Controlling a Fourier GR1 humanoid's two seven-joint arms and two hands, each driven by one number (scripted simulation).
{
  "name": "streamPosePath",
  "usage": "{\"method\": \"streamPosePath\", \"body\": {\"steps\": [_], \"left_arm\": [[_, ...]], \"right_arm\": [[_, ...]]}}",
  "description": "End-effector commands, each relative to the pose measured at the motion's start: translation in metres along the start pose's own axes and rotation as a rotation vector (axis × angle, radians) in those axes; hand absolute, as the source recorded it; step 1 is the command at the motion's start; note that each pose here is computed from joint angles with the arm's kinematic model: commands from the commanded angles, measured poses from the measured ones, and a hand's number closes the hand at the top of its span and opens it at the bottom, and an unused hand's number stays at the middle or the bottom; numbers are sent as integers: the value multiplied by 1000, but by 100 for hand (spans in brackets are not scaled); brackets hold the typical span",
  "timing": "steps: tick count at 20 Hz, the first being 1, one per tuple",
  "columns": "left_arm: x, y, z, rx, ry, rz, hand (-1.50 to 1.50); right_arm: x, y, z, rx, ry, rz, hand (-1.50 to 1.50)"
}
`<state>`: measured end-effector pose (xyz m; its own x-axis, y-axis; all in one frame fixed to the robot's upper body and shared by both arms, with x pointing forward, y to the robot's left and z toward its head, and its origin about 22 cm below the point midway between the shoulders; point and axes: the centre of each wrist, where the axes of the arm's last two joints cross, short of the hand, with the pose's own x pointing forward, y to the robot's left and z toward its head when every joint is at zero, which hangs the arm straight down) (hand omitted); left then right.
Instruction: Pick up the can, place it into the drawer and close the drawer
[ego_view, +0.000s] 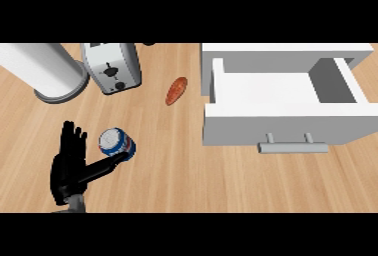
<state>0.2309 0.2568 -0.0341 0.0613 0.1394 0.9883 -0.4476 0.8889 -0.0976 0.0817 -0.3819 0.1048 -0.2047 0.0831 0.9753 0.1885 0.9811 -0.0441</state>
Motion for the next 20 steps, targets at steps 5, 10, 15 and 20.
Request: {"method": "streamPosePath", "body": {"steps": [5,10,15,20], "left_arm": [[-55,17,3,0,45,15,-150],[-72,10,-8,12,68,27,-150],[-85,14,-17,-4,66,60,-150],[-81,-4,-26,-37,98,84,-150]], "right_arm": [[11,-7,9,12,-5,6,-150],[-2,-5,11,0,-18,-1,-150],[10,8,6,-2,6,-9,-150],[9,4,6,1,-3,-1,-150]]}}
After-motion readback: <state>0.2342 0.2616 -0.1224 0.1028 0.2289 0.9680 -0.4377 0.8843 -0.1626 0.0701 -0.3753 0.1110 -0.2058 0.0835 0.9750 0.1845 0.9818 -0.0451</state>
